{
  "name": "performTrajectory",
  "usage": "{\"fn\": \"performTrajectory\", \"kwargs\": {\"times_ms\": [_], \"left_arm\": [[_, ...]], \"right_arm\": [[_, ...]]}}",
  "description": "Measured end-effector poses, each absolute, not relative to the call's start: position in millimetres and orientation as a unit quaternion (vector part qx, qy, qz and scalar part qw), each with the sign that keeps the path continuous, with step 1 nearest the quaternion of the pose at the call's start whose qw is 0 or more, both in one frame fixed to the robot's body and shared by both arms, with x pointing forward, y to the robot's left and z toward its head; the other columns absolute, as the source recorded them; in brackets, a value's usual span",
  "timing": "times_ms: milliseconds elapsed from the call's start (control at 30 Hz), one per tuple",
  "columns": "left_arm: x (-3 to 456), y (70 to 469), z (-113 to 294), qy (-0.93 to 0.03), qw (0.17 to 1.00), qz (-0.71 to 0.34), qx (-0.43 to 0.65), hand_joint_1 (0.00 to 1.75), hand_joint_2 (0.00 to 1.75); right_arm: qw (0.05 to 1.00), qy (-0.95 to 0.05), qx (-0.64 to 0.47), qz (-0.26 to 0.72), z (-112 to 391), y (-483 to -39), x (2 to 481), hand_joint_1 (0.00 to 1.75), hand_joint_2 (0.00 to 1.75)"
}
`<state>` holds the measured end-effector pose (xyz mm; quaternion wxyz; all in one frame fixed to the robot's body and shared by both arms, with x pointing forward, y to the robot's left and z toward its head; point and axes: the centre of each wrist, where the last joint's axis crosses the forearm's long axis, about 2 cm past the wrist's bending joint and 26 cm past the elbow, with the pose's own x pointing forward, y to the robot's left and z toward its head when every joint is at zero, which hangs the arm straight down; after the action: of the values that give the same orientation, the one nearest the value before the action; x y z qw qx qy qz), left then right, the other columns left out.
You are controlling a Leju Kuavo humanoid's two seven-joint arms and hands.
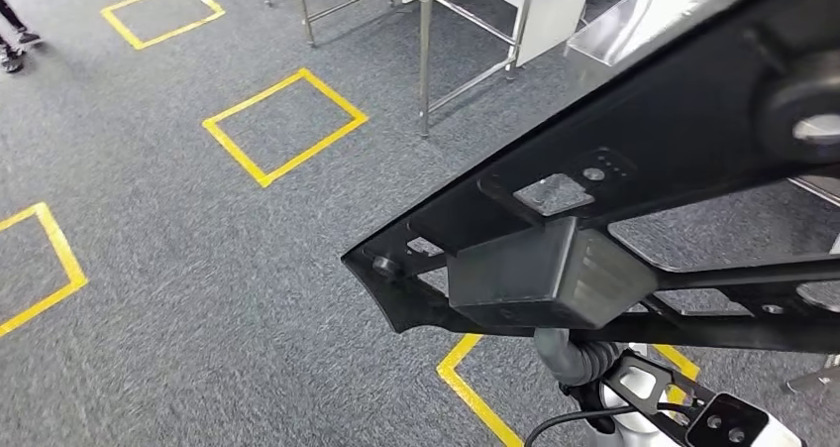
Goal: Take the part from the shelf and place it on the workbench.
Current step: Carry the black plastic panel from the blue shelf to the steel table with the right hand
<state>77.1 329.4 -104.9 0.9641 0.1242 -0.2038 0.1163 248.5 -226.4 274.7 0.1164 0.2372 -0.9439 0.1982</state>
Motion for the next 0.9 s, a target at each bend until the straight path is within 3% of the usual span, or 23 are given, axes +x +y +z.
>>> {"fn": "performTrajectory", "kwargs": {"times_ms": [900], "left_arm": [[76.1, 329.2, -105.1, -0.203, 0.965, 0.114, 0.124, 0.0, 1.75]], "right_arm": [[0.118, -0.944, 0.237, 0.198, 273.9, -226.5, 248.1, 1.75, 1.75]]}}
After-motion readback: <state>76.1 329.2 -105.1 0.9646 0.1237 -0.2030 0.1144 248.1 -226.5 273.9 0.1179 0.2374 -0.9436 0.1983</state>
